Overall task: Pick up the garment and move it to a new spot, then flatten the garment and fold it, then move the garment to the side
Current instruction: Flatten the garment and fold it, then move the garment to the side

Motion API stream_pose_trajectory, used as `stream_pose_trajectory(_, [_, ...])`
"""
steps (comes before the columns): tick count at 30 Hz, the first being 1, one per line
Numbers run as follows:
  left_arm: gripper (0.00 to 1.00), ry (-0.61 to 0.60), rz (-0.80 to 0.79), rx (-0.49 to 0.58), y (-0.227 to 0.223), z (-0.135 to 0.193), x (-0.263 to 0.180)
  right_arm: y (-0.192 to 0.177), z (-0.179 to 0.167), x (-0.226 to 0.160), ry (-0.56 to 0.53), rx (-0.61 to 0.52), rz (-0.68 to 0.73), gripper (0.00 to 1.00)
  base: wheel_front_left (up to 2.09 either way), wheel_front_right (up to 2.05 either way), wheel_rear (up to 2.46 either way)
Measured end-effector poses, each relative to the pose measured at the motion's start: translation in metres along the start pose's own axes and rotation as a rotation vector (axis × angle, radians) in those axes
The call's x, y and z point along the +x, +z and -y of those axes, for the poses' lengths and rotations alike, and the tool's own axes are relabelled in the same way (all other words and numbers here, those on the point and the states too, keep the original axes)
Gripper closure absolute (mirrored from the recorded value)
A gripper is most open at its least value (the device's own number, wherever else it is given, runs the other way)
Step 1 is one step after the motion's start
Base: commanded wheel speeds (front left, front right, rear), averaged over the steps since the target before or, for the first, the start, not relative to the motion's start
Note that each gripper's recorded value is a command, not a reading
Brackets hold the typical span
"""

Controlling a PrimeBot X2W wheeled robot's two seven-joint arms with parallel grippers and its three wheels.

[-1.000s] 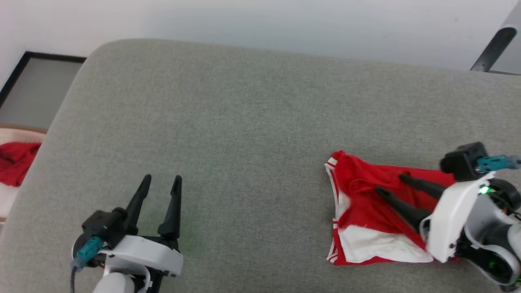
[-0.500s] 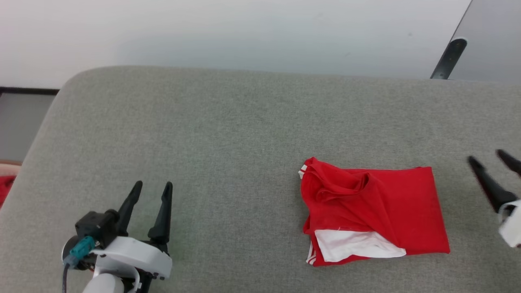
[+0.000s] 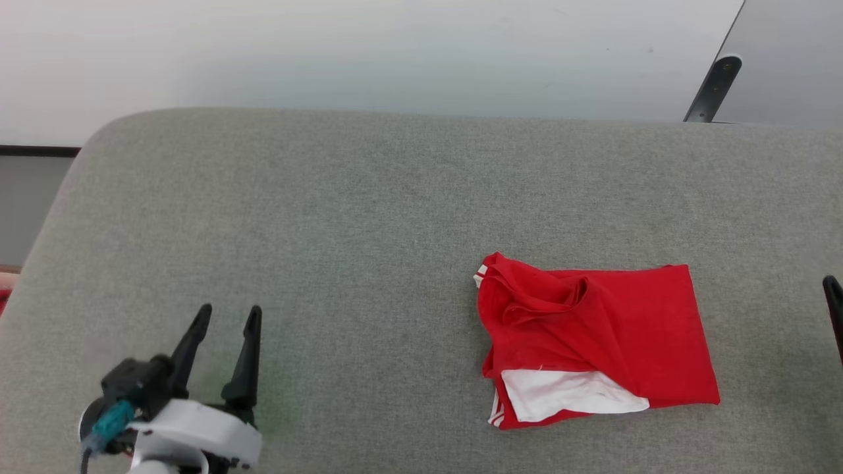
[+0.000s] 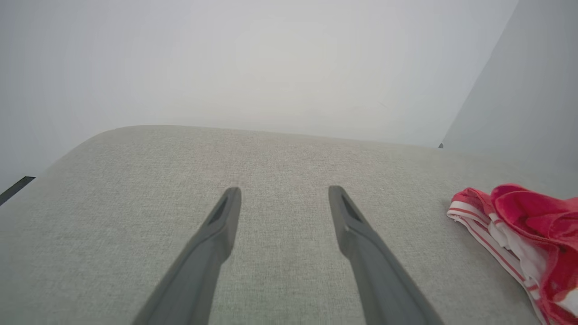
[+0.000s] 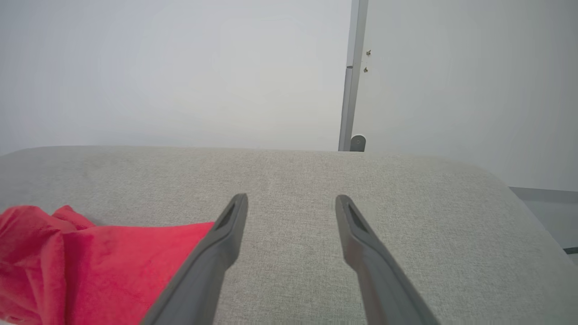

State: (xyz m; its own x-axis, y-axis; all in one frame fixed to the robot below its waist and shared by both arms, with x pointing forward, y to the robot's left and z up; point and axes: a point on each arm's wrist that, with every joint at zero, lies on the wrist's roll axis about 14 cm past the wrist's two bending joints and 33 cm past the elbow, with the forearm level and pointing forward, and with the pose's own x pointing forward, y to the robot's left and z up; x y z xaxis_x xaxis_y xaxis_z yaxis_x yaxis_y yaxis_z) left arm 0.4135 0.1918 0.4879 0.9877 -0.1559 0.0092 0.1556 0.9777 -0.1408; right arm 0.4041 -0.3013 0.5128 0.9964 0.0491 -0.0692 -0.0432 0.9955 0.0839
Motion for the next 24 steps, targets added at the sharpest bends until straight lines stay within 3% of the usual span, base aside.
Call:
stream_pose_trajectory(11, [0.00,0.042,0.017,0.015,0.003,-0.001,-0.028,-0.009,0.008,-0.028,-0.055,0.015,0.011,0.00,0.00,0.00,0.00])
stream_pose_trajectory(24, [0.00,0.044,0.031,0.019,0.010,0.003,-0.036,-0.001,0.003,-0.036,-0.063,0.035,0.023,0.00,0.00,0.00,0.00])
